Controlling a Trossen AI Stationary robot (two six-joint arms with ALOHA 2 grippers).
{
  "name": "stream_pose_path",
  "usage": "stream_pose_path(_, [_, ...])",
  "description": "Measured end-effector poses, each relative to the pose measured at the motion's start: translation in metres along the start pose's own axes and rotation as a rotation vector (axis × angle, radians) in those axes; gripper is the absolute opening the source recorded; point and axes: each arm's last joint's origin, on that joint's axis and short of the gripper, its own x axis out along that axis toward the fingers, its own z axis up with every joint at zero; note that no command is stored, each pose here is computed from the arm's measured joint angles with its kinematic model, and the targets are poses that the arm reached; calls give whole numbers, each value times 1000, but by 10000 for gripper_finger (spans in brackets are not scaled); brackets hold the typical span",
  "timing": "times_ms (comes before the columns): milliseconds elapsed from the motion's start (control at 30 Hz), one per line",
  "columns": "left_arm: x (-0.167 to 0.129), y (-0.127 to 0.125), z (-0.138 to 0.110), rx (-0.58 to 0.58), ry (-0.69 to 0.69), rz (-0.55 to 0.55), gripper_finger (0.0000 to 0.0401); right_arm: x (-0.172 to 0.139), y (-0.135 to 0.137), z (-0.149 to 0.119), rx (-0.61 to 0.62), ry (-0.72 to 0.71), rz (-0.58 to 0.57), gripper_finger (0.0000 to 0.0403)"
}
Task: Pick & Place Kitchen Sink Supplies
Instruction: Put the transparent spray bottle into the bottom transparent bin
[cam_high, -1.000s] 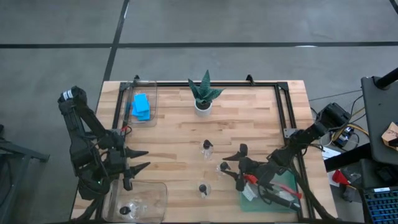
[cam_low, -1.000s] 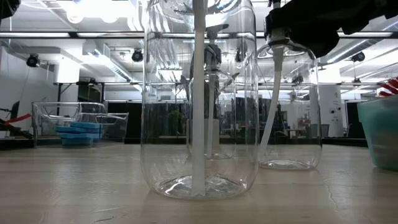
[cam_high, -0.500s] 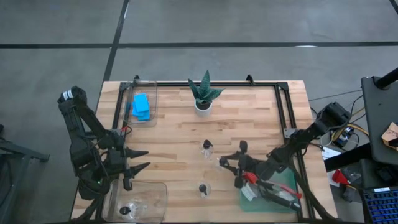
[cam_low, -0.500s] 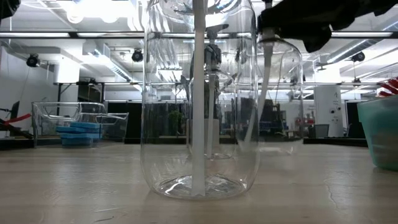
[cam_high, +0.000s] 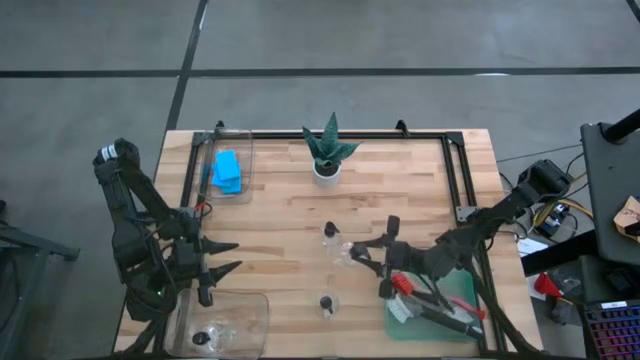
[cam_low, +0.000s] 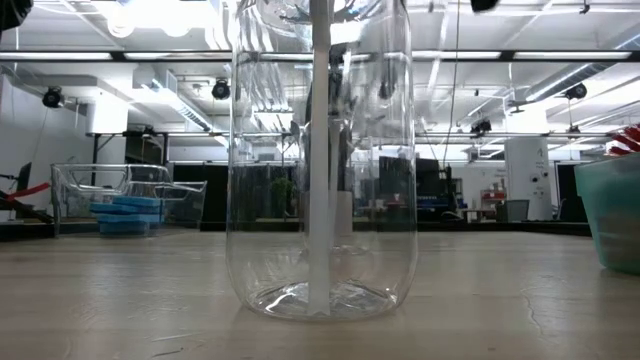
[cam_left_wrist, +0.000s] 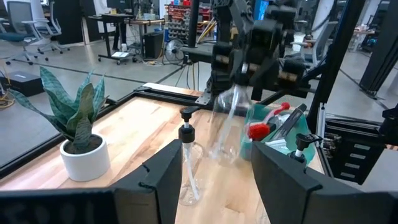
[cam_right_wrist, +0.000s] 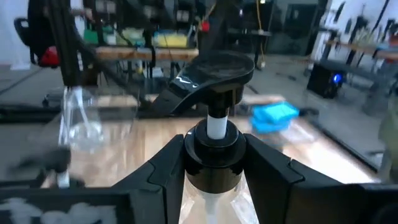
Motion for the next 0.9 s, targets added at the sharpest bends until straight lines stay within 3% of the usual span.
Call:
stream_pose_path(600, [0, 0, 0, 4, 17, -15, 184, 28, -3, 60, 27, -100, 231, 136])
stream_pose_path(900, [0, 0, 0, 10, 17, -16, 184, 68, 13, 80, 13, -101, 394, 137])
